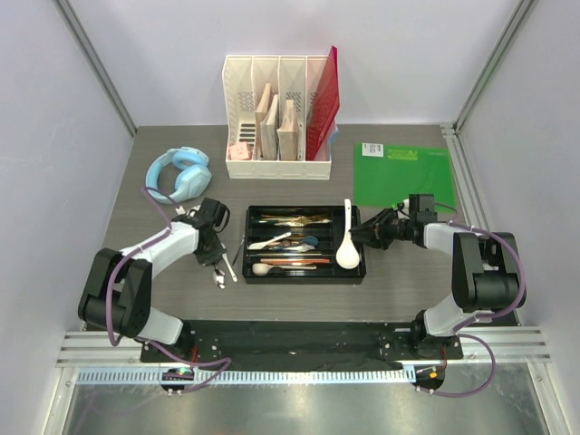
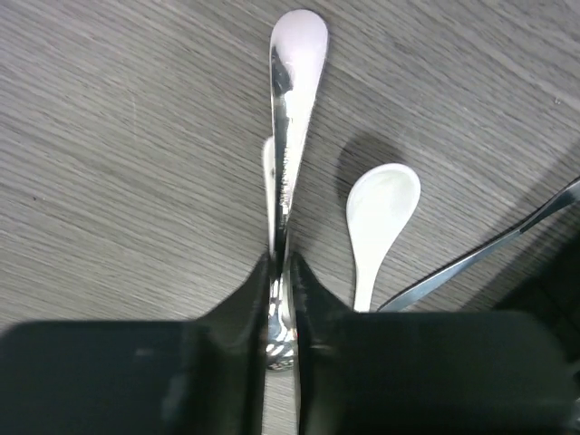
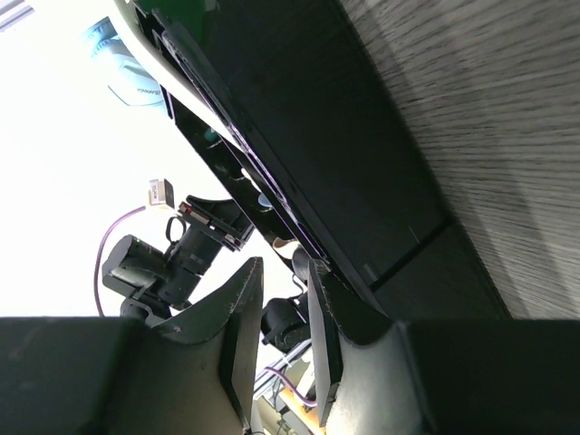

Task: Sort the eating utensils into containers
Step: Pick up the spoon from the center of the board.

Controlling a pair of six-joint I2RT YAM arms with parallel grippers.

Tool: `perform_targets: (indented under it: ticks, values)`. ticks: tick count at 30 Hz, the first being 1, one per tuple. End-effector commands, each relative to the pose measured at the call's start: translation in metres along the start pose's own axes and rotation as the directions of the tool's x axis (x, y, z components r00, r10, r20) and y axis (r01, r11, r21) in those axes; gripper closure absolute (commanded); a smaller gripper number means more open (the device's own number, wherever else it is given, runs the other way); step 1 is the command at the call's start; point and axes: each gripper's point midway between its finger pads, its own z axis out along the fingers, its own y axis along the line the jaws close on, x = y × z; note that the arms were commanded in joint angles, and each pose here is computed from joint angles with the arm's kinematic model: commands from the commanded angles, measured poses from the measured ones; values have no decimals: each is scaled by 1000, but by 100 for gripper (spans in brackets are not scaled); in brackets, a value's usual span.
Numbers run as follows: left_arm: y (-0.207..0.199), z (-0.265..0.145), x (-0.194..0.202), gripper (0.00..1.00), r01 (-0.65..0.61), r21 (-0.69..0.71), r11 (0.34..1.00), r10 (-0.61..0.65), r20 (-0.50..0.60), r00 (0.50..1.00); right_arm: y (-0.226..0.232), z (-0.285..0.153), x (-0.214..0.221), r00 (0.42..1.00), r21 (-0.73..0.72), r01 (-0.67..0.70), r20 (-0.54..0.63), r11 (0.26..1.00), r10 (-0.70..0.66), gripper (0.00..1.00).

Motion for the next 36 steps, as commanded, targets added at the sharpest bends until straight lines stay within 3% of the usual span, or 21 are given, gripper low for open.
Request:
perform_targets:
  ticks: [1,4,14,23,26,29,31,36]
  values:
    - [2,9,11,98,-9,7,1000,9,-38,999,-43,5,-11,996,144,-58,76,988,47,67]
    - [6,1,10,100,-27,4,1000,27,-37,999,-43,6,-12,995,145,-62,81,988,50,67]
    - [34,-59,-32,100,-76,-85,993,87,131,988,-47,7,-13,994,153,-77,85,985,65,67]
    - [8,-86,-65,100,-240,-42,970,243,142,960,-42,9,-17,994,141,-78,87,987,67,67]
    - [-20,-97,-83,100,-343,-7,939,339,180,923,-40,9,-18,994,137,-78,86,988,67,67]
    - [-54,-108,-95,100,-491,-11,871,479,238,845,-34,8,-18,995,125,-69,86,990,58,67]
    - [-81,-123,-99,100,-586,-32,809,566,308,764,-29,6,-19,995,113,-53,92,992,43,67]
    - [-137,-133,-97,100,-729,-42,683,683,390,617,-16,0,-19,994,91,-19,110,996,9,64]
